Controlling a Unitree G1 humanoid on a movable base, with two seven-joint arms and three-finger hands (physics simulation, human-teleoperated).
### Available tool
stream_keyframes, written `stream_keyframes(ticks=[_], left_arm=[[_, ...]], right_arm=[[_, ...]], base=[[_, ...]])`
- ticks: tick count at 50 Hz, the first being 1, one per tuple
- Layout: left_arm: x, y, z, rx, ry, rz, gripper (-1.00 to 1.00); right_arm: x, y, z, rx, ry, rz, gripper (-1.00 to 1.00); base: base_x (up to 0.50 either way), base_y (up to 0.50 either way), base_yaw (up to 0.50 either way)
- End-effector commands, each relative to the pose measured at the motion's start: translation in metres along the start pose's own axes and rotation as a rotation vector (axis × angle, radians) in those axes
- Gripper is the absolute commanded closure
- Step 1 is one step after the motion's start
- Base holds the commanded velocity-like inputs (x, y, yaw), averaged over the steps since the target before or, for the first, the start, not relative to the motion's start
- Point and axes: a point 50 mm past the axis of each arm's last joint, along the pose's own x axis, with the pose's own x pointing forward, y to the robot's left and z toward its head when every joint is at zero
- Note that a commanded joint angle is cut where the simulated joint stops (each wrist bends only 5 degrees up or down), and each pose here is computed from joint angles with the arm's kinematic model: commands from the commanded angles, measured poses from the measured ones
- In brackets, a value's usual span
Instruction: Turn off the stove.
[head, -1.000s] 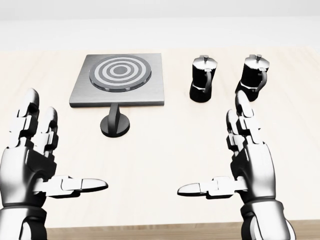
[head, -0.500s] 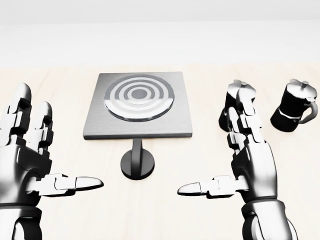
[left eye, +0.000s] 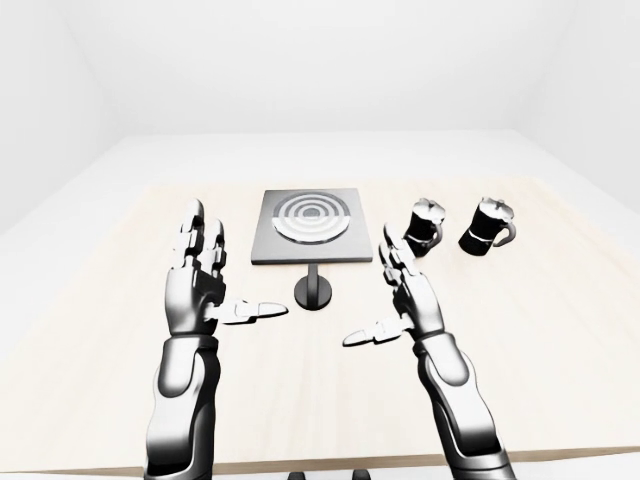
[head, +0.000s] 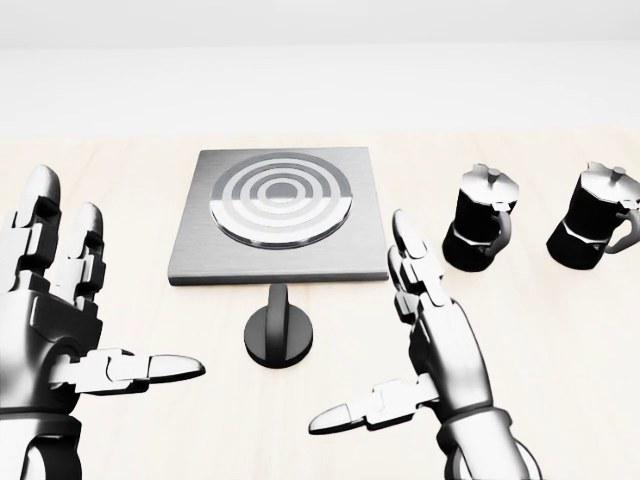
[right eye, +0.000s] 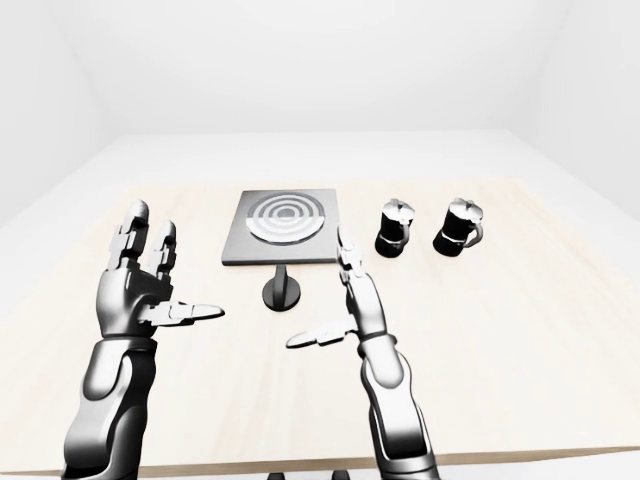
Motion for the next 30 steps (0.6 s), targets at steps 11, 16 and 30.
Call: stream_keyframes(ticks=[11, 16, 30], left_arm=[[-0.001, 0.000, 0.002, -0.005, -0.009, -0.003, -1.00], [-0.001, 0.000, 0.001, -0.006, -0.002, -0.005, -1.00], [-0.003, -0.001, 0.002, -0.005, -0.008, -0.008, -1.00]], right_arm=[[0.016, 0.054, -0.007, -0.044, 0.030, 0.278, -1.00], [0.022, 0.061, -0.004, -0.056, 0.018, 0.320, -1.00], [0.024, 0.077, -0.021, -0.062, 0.097, 0.364, -1.00]], base=[[0.00, 0.00, 0.00], [0.00, 0.00, 0.00], [0.00, 0.00, 0.00]])
